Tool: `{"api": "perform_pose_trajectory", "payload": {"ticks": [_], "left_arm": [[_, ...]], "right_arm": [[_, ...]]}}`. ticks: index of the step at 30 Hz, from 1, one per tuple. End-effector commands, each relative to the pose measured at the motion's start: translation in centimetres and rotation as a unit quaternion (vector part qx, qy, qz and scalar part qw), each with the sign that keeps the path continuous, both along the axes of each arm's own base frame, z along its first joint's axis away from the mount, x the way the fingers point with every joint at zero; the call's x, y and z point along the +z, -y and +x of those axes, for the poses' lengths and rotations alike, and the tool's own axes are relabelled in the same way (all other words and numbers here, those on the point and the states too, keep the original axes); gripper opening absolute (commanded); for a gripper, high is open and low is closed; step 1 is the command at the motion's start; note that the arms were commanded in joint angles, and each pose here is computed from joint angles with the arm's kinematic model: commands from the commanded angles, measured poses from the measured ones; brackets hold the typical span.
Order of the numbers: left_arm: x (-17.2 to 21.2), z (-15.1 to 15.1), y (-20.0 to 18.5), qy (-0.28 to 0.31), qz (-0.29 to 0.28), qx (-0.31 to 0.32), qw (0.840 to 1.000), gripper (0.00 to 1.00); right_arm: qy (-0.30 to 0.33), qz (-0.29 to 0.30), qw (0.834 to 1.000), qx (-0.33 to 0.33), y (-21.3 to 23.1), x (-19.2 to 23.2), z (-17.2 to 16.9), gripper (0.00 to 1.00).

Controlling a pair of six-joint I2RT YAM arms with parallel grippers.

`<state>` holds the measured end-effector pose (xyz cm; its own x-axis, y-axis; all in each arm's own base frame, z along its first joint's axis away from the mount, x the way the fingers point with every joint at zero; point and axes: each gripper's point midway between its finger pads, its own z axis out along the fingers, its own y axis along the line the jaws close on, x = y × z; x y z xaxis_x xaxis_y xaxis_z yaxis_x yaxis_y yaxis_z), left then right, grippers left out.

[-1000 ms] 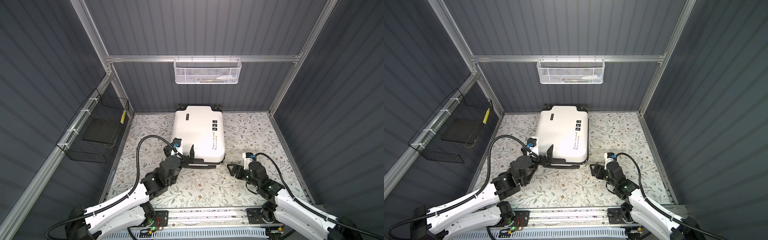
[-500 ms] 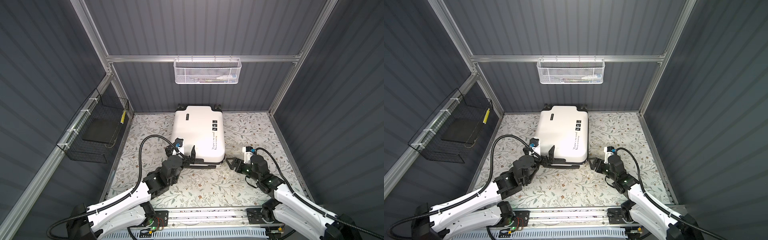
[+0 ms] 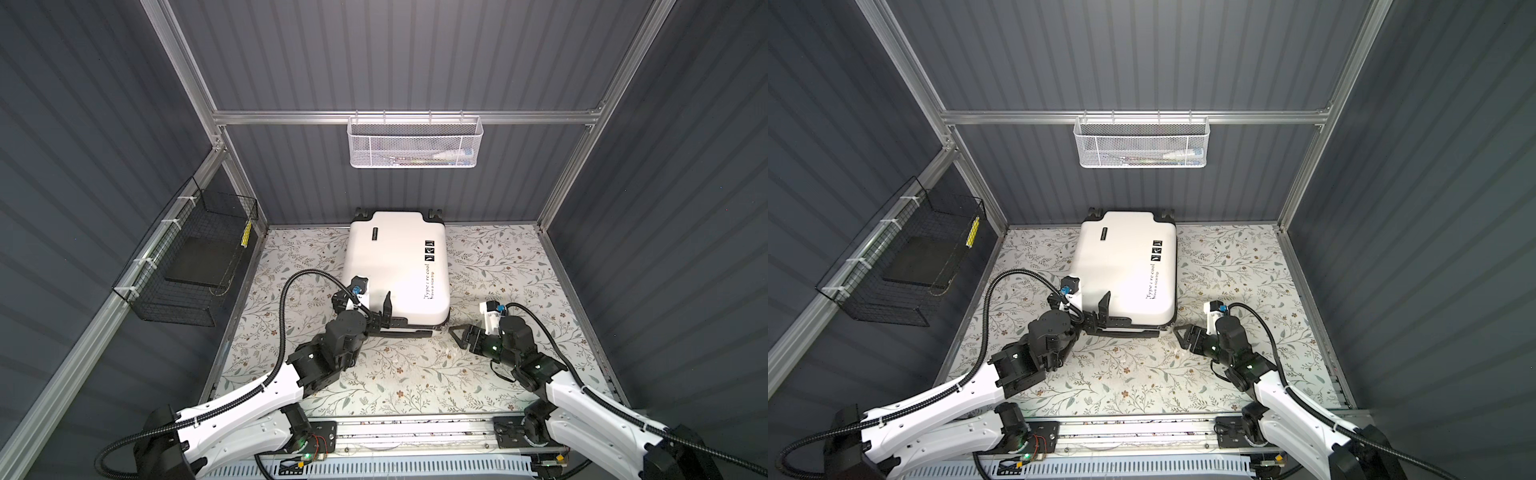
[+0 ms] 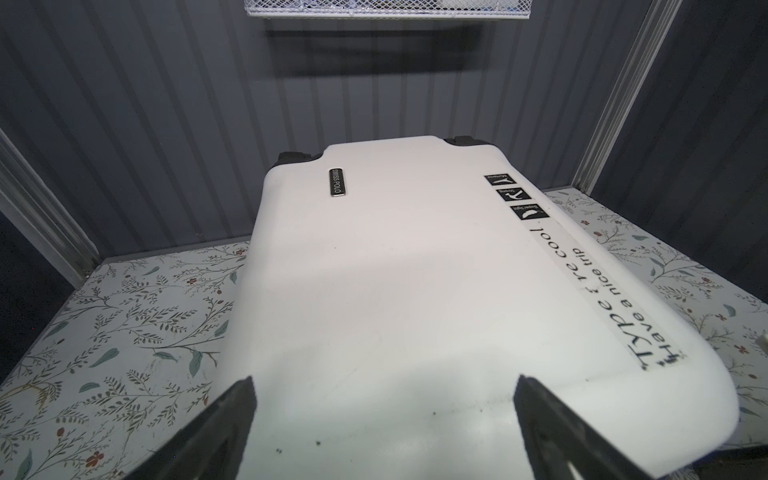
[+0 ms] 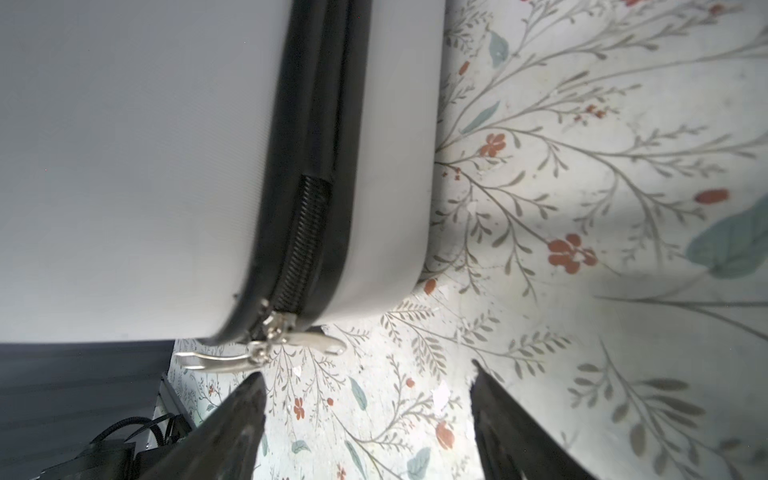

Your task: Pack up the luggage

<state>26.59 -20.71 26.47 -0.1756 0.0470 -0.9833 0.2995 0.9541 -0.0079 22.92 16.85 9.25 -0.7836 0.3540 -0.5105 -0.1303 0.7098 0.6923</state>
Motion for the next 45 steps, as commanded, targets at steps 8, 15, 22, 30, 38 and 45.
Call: {"api": "perform_pose_trajectory", "payload": {"ticks": [8, 15, 22, 30, 38, 45], "left_arm": [[0.4, 0.0, -0.2, 0.004, -0.018, 0.005, 1.0, 1.0], [2.2, 0.1, -1.9, 0.026, -0.007, 0.032, 0.999, 1.0], [4.7, 2.9, -7.1, 0.019, 0.005, 0.09, 0.996, 1.0], [1.7, 8.8, -15.9, -0.06, -0.016, 0.182, 0.981, 1.0], [-3.3, 12.8, -21.4, -0.122, -0.034, 0.228, 0.965, 1.0], [-7.7, 12.9, -23.5, -0.123, -0.009, 0.235, 0.964, 1.0]], "right_arm": [[-0.022, -0.007, 0.999, -0.023, 1.7, -1.0, -1.9, 0.8], [0.008, -0.024, 0.999, -0.044, 2.5, 1.6, -0.2, 0.86], [0.045, -0.028, 0.995, -0.085, 5.1, 6.4, 2.8, 0.92], [0.069, -0.047, 0.983, -0.161, 10.4, 11.5, 7.3, 0.99], [0.06, -0.094, 0.96, -0.255, 15.3, 13.6, 11.5, 0.99], [0.038, -0.199, 0.92, -0.335, 20.0, 10.4, 14.3, 0.99]]}}
